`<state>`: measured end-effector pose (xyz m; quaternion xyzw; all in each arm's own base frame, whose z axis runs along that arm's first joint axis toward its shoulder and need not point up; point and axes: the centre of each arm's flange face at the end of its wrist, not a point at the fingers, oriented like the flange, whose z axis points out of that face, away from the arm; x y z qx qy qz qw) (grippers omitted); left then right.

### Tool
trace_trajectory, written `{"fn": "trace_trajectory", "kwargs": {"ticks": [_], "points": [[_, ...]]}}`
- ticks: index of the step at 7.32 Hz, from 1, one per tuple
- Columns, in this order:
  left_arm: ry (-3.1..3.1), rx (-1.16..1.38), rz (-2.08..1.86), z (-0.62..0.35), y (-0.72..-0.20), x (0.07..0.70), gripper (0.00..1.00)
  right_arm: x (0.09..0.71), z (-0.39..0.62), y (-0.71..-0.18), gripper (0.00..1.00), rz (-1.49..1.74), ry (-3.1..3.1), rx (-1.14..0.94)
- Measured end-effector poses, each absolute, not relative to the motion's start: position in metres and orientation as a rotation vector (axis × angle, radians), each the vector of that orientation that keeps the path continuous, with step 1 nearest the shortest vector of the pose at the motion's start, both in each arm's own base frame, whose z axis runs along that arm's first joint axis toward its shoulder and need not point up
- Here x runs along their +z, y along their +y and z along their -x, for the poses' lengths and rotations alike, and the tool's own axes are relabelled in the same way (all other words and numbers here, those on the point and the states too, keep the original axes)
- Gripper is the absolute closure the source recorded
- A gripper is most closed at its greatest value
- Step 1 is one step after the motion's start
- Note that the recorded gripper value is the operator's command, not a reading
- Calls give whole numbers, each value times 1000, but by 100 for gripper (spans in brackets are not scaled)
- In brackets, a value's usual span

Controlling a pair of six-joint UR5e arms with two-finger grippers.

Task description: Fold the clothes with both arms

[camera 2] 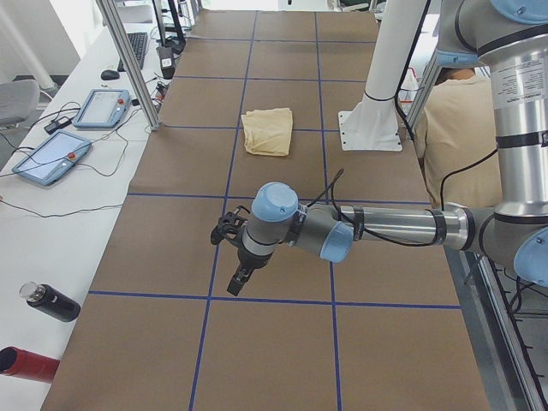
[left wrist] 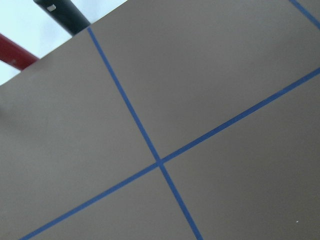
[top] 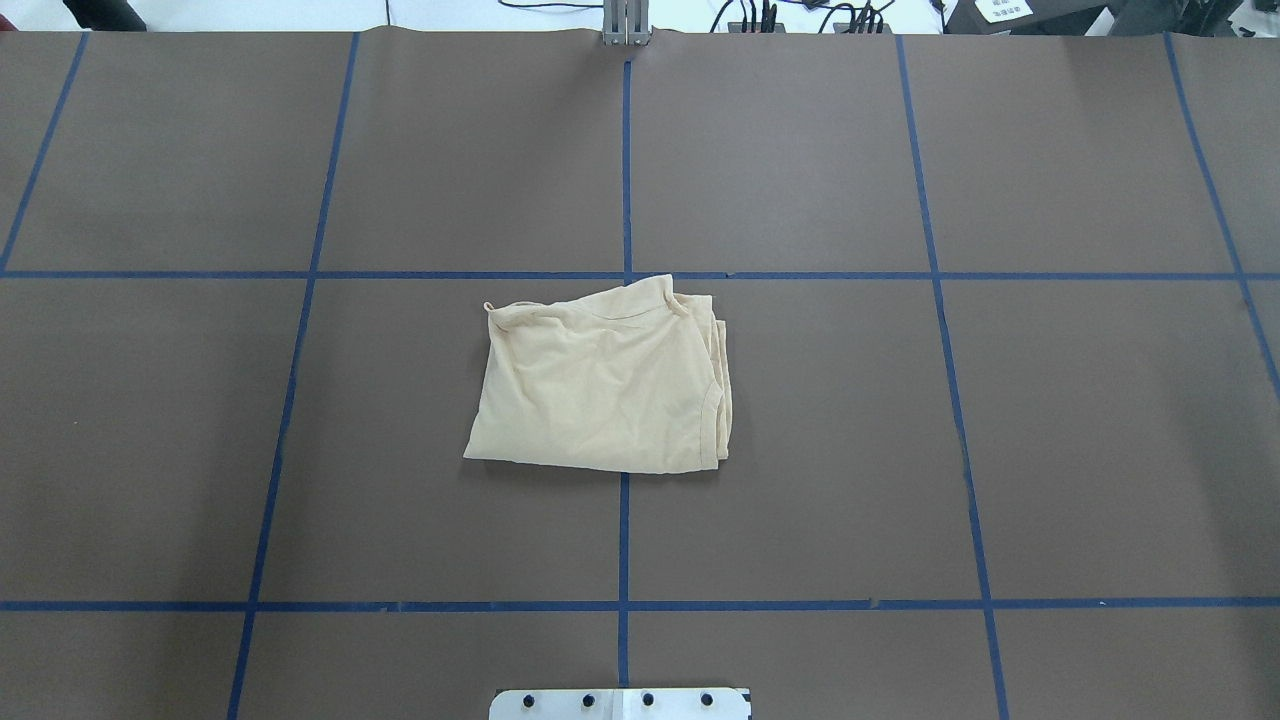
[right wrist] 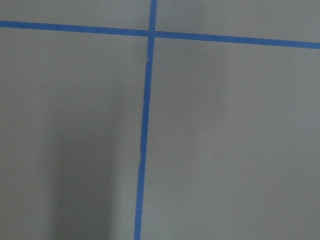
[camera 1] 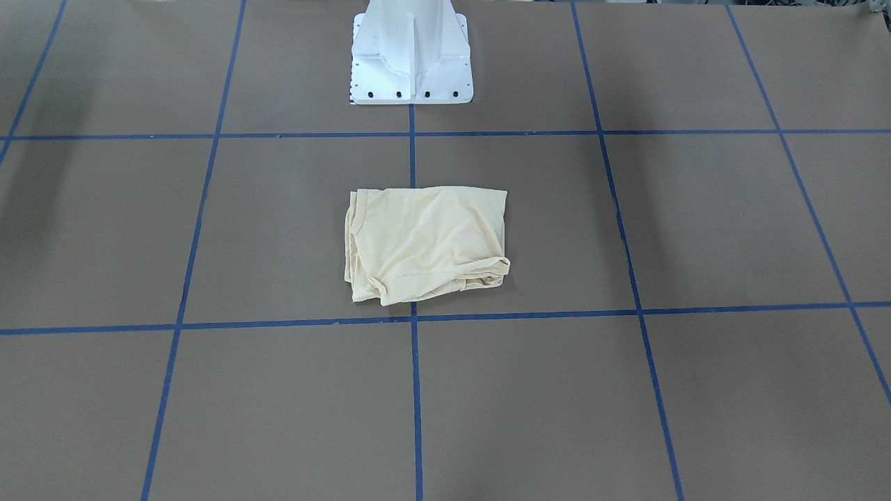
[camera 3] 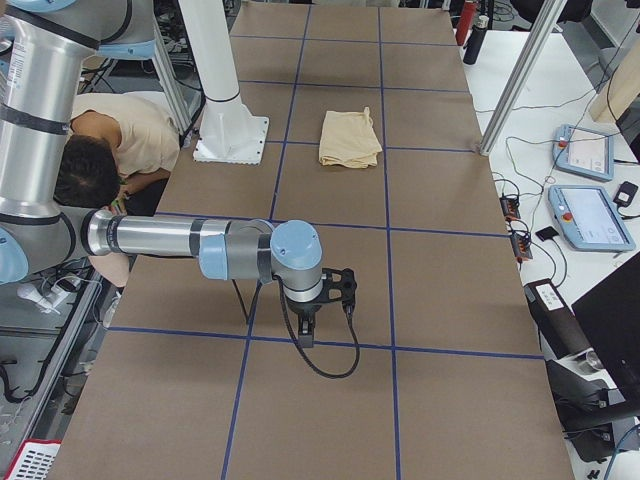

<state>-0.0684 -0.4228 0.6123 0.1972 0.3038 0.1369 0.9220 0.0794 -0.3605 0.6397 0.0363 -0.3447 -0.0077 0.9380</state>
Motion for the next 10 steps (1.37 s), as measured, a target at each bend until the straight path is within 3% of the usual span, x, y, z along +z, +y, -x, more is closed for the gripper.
{"fn": "trace_trajectory", "kwargs": {"ticks": [10], "points": [[817,217,-290,65,-413,647,0,653,-45,-363,0,-48,-707,-118]]}}
